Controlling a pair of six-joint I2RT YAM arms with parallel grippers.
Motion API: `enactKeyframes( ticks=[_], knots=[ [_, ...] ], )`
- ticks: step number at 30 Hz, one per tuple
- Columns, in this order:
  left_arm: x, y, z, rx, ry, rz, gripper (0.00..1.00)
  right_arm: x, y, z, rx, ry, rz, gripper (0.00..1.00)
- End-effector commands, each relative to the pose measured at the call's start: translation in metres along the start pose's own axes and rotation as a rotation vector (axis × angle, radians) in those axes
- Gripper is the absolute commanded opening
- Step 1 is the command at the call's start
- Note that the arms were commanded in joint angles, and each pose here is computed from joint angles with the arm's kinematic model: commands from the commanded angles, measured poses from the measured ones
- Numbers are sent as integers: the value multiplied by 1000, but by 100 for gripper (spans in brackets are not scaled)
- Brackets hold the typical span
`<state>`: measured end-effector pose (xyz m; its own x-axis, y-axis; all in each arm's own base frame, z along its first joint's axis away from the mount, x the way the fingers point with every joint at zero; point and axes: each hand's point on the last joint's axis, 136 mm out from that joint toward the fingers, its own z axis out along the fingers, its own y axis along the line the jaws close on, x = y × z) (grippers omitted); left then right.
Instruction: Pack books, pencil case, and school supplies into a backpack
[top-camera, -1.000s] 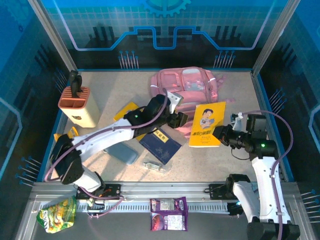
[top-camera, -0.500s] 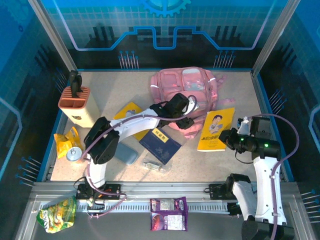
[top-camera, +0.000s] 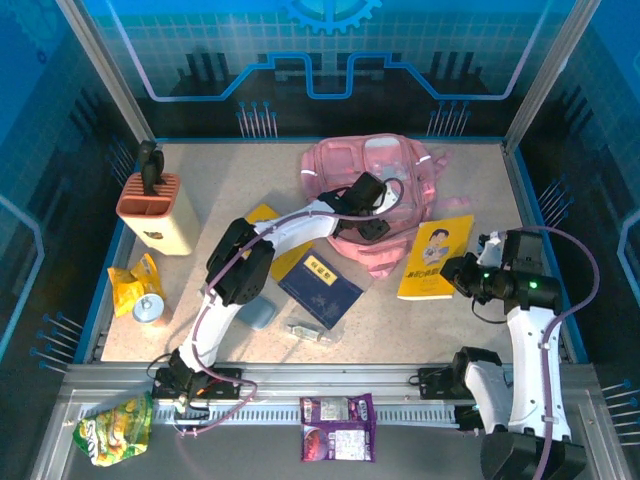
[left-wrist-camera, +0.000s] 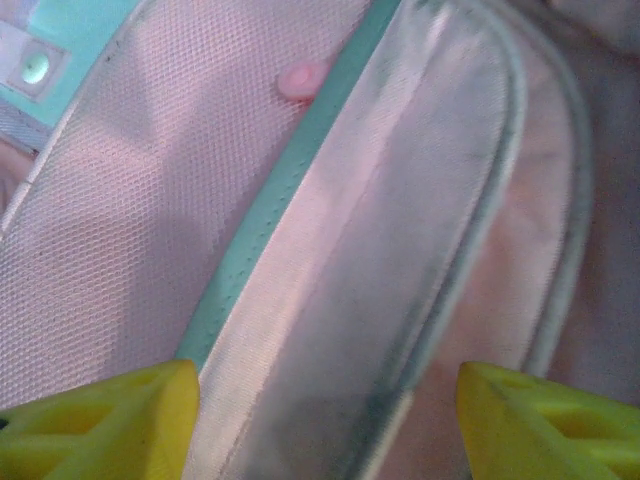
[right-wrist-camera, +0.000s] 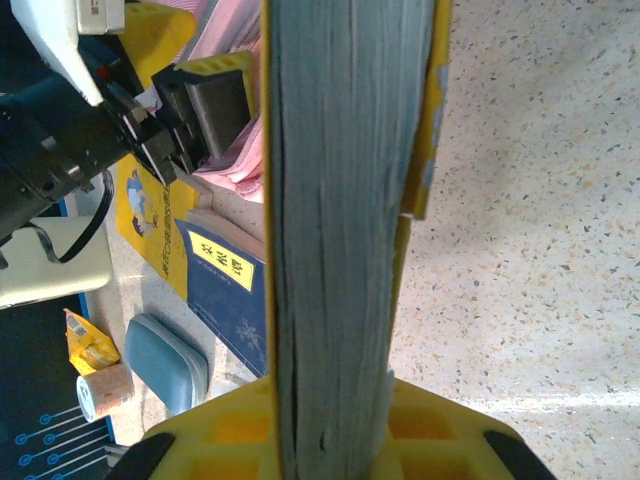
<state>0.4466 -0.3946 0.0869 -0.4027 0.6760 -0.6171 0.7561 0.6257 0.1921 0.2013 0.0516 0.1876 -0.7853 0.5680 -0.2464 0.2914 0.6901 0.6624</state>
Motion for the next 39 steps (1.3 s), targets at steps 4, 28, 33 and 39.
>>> enactKeyframes(
  ticks=[4,28,33,39],
  knots=[
    [6,-15,10,78,54,51,68,-16,17,-8,-60,-55,-36,8],
    [-99,49,-102,-159,-229,46,0,-16,26,-21,-72,-77,-46,8],
    [-123,62,-124,-203,-284,78,0,-13,30,-15,-104,-30,-52,9],
    [-142,67,-143,-209,-336,86,0,-9,35,-8,-131,1,-57,9]
  ],
)
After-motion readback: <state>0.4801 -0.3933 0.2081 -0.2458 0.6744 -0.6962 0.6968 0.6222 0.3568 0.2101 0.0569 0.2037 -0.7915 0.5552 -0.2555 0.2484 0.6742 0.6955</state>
